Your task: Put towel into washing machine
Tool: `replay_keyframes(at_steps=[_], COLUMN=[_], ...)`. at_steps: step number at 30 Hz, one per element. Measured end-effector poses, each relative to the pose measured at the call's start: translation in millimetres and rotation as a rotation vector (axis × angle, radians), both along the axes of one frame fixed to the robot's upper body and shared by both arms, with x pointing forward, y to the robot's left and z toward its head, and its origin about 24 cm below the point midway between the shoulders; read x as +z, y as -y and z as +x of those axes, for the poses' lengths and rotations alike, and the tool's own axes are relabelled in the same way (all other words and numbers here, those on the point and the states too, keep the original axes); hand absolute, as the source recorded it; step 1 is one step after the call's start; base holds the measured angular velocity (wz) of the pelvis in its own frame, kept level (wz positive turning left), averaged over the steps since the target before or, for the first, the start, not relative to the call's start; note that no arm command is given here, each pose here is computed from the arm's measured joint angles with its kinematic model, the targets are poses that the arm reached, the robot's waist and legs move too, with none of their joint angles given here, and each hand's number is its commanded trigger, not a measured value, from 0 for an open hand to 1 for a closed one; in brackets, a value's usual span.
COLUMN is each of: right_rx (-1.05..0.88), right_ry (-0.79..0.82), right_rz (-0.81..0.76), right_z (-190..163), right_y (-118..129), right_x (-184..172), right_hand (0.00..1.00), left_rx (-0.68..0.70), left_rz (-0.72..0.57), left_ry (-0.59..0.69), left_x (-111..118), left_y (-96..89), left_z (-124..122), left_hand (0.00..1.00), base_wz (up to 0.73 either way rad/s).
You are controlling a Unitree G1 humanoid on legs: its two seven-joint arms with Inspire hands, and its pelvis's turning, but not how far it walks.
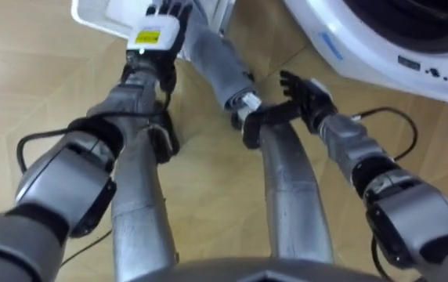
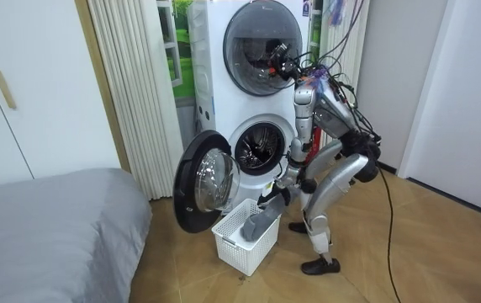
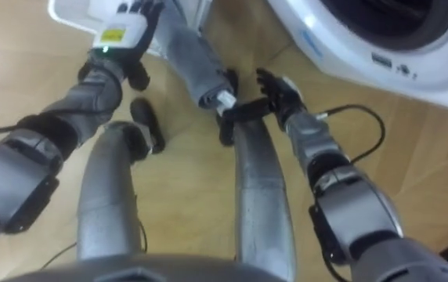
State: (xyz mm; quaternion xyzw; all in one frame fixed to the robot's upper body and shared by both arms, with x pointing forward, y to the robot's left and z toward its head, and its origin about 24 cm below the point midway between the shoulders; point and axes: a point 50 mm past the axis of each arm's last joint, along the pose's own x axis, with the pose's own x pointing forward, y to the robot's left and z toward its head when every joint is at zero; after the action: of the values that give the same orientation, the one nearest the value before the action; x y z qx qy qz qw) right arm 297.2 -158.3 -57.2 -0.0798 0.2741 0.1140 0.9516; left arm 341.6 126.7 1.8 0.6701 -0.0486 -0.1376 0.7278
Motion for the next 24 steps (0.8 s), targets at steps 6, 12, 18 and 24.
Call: replay_keyframes(at_steps=[6,12,18,24], right_rx=[0.049,0.083,0.113,0.113], right_ry=[0.082,0.106,0.118,0.106], right_rz=[0.039,0.047,0.051,0.055], right_z=[10,11,9,5], right_y=[-11,-15,-21,-23], right_x=[13,16,15,11], right_hand=[0.00,0.00,0.00,0.00], left_rx=[-0.093,-0.154,-0.233,-0.256], left_rz=[0.068,0.084,0.067,0.077], left_ry=[0.008,0.028,0.051,0.001], left_x=[-1,0,7,4], left_y=[8.2,14.0,32.5,36.1], left_z=[-2,-4,-3,-5], left_hand=[0.00,0.00,1.00,1.00], base_wz=[-0.01,-0.07,0.00,0.00])
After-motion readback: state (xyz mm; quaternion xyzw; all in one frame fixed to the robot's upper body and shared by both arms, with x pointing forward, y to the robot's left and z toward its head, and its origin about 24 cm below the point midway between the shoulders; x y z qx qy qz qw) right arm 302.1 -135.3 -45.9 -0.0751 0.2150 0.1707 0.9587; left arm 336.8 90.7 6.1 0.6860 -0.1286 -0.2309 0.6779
